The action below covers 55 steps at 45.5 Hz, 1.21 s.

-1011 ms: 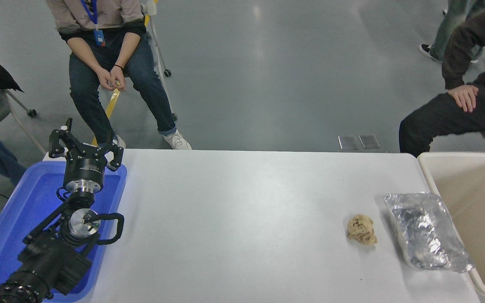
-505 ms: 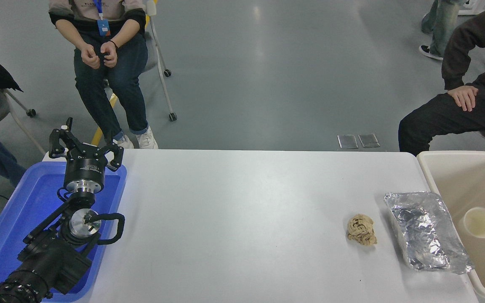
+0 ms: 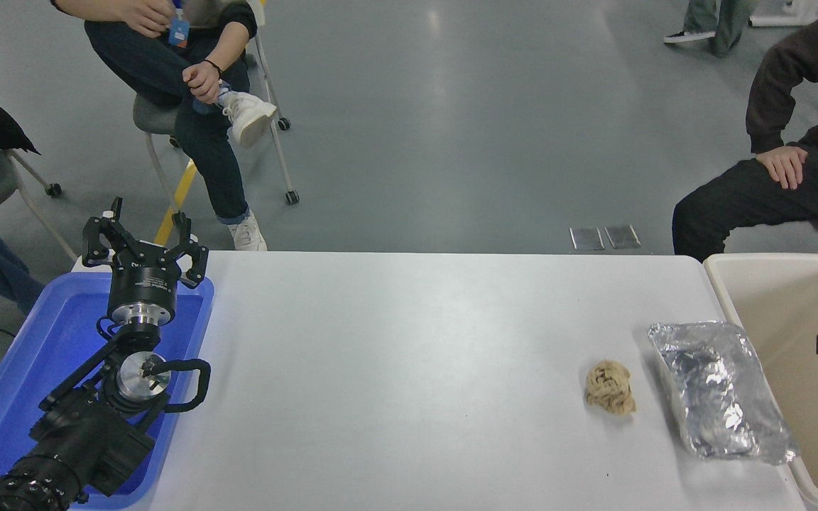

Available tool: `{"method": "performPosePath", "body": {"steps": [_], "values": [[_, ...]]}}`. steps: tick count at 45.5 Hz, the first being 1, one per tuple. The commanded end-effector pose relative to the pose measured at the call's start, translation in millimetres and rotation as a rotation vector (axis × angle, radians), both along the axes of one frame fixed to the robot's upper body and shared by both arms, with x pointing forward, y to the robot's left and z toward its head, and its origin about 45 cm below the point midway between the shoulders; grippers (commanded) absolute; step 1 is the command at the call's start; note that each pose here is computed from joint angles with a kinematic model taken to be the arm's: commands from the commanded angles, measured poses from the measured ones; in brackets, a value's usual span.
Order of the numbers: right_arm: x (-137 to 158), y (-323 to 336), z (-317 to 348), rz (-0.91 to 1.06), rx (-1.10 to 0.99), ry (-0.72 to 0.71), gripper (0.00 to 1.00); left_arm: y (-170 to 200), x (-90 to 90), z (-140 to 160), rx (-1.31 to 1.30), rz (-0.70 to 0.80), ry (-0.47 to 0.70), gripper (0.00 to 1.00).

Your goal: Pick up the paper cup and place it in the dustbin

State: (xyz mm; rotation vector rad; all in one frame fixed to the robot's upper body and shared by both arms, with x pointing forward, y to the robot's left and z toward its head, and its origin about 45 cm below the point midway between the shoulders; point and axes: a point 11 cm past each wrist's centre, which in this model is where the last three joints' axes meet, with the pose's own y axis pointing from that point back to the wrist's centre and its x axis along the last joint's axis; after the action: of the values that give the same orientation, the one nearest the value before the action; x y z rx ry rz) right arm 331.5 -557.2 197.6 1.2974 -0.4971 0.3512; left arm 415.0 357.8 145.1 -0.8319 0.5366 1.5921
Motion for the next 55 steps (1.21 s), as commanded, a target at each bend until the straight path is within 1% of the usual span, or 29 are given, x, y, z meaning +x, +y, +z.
{"method": "performPosePath", "body": {"steps": [1, 3, 11, 18, 27, 34, 44, 55], "values": [[9, 67, 68, 0.116, 0.11, 0.076, 1.0, 0, 0.0, 0, 0.001, -0.002, 0.001, 0.99], [10, 83, 80, 0.149, 0.12, 0.095, 1.0, 0, 0.0, 0, 0.001, -0.002, 0.001, 0.99], [3, 146, 111, 0.26, 0.111, 0.248, 1.0, -1, 0.2, 0, 0.001, -0.003, 0.0, 0.99], [-4, 207, 122, 0.266, 0.204, 0.299, 1.0, 0, 0.0, 0, 0.001, -0.002, 0.001, 0.99], [-3, 266, 145, 0.246, 0.33, 0.353, 1.0, 0, 0.0, 0, 0.0, -0.001, 0.001, 0.99], [2, 294, 151, 0.252, 0.333, 0.353, 1.0, 0, -0.5, -1, 0.001, -0.002, 0.003, 0.99], [0, 318, 155, 0.256, 0.332, 0.361, 1.0, 0, -0.5, -1, 0.0, -0.001, 0.003, 0.99], [1, 324, 159, 0.265, 0.313, 0.352, 1.0, 0, -0.6, -1, 0.0, 0.0, 0.002, 0.99]]}}
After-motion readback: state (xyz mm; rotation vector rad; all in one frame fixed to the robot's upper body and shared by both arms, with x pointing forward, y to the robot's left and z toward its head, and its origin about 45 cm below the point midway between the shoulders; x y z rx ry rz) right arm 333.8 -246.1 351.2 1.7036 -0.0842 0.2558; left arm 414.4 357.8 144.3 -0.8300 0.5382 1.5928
